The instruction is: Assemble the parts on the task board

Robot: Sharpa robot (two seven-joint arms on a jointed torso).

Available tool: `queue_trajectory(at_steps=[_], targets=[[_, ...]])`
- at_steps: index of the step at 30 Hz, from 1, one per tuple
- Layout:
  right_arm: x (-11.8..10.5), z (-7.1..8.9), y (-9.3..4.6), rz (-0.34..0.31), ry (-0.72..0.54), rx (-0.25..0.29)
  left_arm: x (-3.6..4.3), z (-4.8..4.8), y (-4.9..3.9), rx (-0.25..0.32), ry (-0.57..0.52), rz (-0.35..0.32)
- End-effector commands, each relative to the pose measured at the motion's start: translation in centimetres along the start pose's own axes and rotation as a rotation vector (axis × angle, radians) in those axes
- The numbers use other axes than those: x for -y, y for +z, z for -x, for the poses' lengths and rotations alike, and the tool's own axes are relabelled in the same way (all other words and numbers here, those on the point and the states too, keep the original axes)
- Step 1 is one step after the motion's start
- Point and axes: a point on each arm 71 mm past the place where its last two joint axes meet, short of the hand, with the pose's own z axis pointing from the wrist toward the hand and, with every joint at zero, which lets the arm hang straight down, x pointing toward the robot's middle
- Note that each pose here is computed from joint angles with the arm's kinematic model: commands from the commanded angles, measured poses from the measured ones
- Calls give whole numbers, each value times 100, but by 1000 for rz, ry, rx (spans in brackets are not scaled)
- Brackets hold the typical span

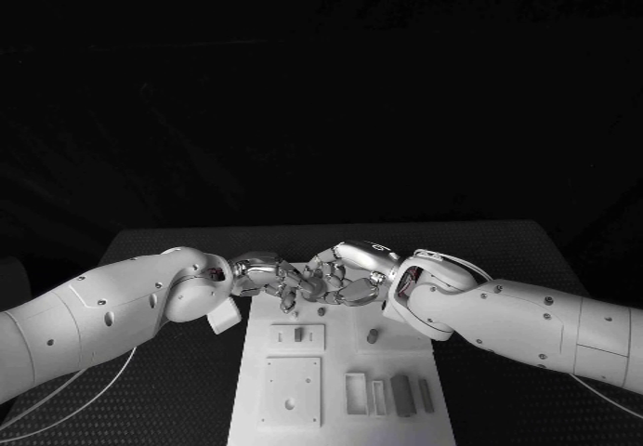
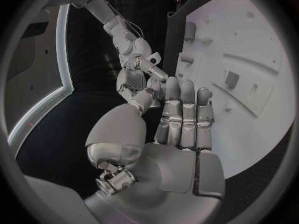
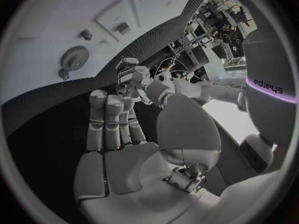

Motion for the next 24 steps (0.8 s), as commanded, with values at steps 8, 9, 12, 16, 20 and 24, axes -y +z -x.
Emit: queue_trajectory(at_steps=[8, 9, 12, 16, 20, 24], targets=[[-4, -27, -12, 15, -14, -29, 13, 14, -4, 0, -7, -25], [-5, -28, -13, 16, -14, -29, 13, 16, -5, 2, -7, -25], [-1, -27, -18, 15, -15, -31, 9, 34, -9, 14, -8, -27], [6, -22, -25, 14, -17, -27, 3, 51, -16, 24, -10, -25], [14, -17, -32, 12, -19, -24, -3, 61, -18, 28, -10, -21], [20, -14, -37, 9, -19, -23, -11, 78, -24, 38, -11, -16]])
